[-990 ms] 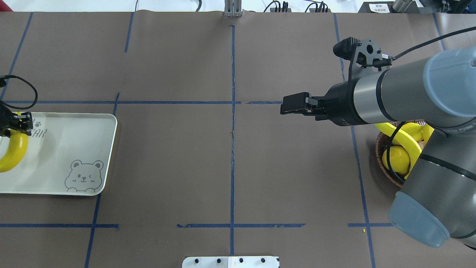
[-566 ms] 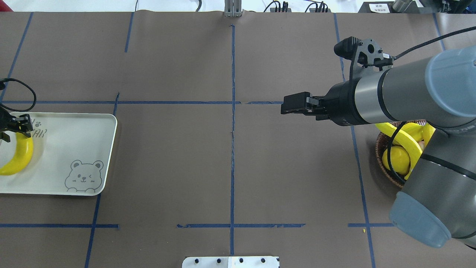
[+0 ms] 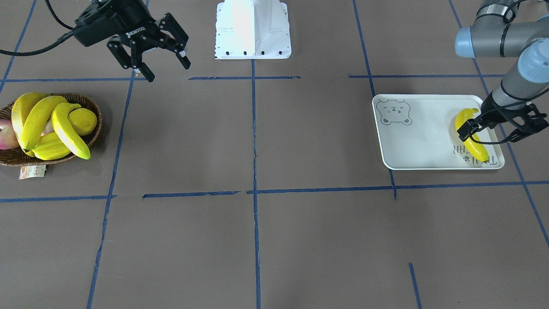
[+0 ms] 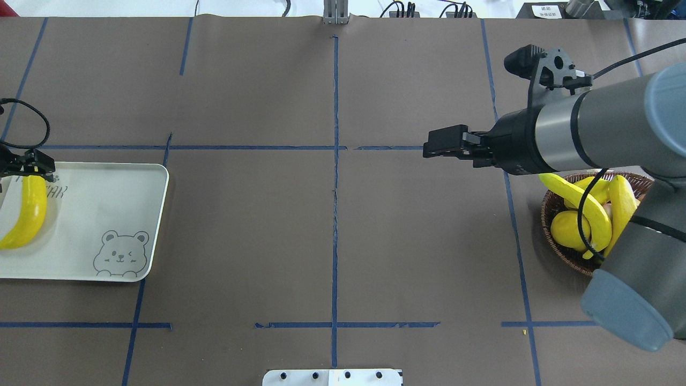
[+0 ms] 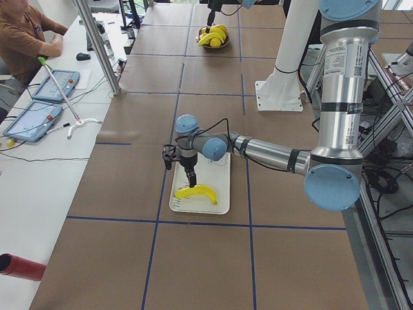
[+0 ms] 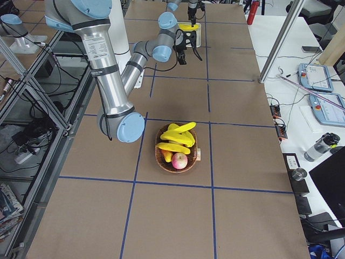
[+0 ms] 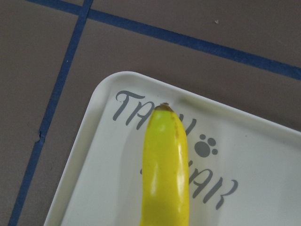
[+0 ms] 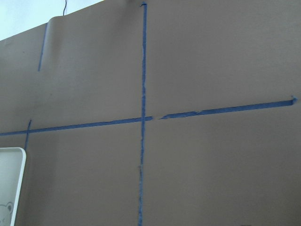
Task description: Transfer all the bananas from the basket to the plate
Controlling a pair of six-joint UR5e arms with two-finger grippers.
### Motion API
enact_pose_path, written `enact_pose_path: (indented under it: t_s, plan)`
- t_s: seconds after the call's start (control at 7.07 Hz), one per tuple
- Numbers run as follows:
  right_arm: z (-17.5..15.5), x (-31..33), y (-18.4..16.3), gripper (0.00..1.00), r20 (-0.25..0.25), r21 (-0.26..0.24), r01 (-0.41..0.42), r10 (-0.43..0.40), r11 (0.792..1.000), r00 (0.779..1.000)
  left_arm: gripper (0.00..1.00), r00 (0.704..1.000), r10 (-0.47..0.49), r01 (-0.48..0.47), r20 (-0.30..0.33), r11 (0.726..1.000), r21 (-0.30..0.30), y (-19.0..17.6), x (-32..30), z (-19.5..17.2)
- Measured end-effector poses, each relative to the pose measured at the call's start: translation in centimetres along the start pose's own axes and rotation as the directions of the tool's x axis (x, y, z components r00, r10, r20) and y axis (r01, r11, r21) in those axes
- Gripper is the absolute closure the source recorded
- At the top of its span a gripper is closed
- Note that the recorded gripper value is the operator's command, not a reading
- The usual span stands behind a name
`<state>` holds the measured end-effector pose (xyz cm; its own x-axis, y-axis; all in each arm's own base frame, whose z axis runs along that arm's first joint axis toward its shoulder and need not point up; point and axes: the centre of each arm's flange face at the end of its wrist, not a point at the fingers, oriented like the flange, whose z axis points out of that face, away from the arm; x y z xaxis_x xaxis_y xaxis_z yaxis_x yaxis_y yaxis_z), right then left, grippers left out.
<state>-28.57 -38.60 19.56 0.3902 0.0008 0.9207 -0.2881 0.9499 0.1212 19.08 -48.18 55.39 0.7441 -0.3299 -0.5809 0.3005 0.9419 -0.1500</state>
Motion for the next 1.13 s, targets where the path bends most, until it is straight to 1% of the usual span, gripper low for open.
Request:
enact_pose_path:
  t_s: [0.14, 0.28, 0.42, 0.57, 0.71, 0.85, 0.99, 1.13]
  plan:
    - [-1.1, 3.3, -0.6, 0.00, -0.041, -0.006, -0.008, 0.008, 1.000, 0.999, 0.00, 0.999, 0.010, -0.009, -0.036, 1.000, 0.025, 0.0, 1.1, -2.1]
    - [-2.1, 7.2, -1.4, 0.00, -0.097, -0.006, -0.006, 0.005, 1.000, 0.995, 0.00, 0.997, 0.023, -0.020, -0.067, 0.999, 0.041, 0.3, 2.1, -3.9]
    - [-2.9, 10.8, -1.8, 0.00, -0.153, -0.011, 0.031, -0.032, 0.999, 0.988, 0.00, 0.995, 0.035, -0.031, -0.095, 0.999, 0.042, 0.8, 2.9, -5.1]
    - [-3.3, 14.1, -1.9, 0.00, -0.201, -0.039, 0.101, -0.107, 0.994, 0.974, 0.00, 0.992, 0.045, -0.041, -0.120, 0.998, 0.037, 1.1, 3.7, -6.0]
    - [-2.8, 16.7, -1.7, 0.00, -0.235, -0.081, 0.156, -0.171, 0.984, 0.957, 0.00, 0.989, 0.053, -0.049, -0.138, 0.998, 0.037, 1.1, 4.6, -6.6]
    - [-1.2, 18.9, -1.8, 0.00, -0.254, -0.127, 0.176, -0.204, 0.976, 0.945, 0.00, 0.987, 0.052, -0.047, -0.150, 0.998, 0.039, 1.1, 5.3, -7.1]
    - [0.9, 21.0, -2.0, 0.00, -0.250, -0.177, 0.188, -0.229, 0.966, 0.941, 0.00, 0.986, 0.048, -0.042, -0.159, 0.998, 0.040, 1.1, 5.8, -7.3]
    - [2.6, 22.9, -2.0, 0.00, -0.236, -0.223, 0.201, -0.253, 0.954, 0.938, 0.00, 0.986, 0.046, -0.040, -0.163, 0.998, 0.041, 1.1, 6.0, -7.5]
